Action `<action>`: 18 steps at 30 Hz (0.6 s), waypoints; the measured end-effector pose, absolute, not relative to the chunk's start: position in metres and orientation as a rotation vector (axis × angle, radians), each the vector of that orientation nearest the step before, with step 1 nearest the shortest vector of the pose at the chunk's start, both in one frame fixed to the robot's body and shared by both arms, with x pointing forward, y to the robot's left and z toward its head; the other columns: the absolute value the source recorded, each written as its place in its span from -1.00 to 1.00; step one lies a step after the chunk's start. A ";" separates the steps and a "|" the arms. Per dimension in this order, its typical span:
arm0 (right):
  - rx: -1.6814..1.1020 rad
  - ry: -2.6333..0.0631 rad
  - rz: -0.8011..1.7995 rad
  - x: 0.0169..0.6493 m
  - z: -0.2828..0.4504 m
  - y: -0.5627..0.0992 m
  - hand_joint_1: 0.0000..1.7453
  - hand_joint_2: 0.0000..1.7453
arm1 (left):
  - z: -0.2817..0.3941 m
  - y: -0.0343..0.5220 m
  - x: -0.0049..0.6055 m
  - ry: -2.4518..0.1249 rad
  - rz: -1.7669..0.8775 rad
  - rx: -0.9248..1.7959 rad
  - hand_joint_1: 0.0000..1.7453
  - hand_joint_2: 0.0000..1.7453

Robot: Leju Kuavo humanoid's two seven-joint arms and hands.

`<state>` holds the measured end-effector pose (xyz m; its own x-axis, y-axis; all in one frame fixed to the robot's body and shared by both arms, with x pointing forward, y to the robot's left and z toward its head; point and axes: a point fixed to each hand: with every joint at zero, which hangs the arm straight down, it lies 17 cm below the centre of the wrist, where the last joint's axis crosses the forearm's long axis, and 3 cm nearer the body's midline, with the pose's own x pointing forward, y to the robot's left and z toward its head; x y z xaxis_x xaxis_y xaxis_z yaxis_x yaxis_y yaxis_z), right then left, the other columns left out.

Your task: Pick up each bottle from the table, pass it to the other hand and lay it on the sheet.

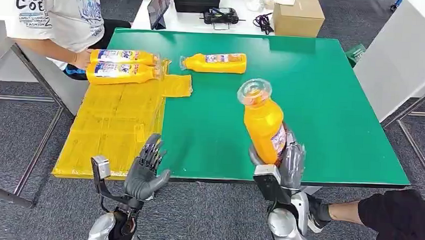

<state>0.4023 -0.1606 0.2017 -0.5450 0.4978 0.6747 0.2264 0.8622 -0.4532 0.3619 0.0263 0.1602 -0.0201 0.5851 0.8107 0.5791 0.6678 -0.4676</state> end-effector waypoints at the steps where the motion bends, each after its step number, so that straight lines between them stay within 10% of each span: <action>1: -0.489 -2.143 0.408 0.401 0.193 -0.153 1.00 1.00 | 0.165 0.023 0.358 -1.686 -0.011 -0.973 -1.00 1.00; 18: -0.147 -2.007 0.577 0.377 0.124 -0.047 1.00 1.00 | 0.183 0.000 0.332 -1.710 -0.143 -1.047 -1.00 1.00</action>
<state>0.3769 -0.0470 0.1241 -0.4918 0.3399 0.8017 -0.1381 0.8786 -0.4572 0.3324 -0.0003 0.1827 -0.0390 0.5675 0.8225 0.6960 0.6061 -0.3851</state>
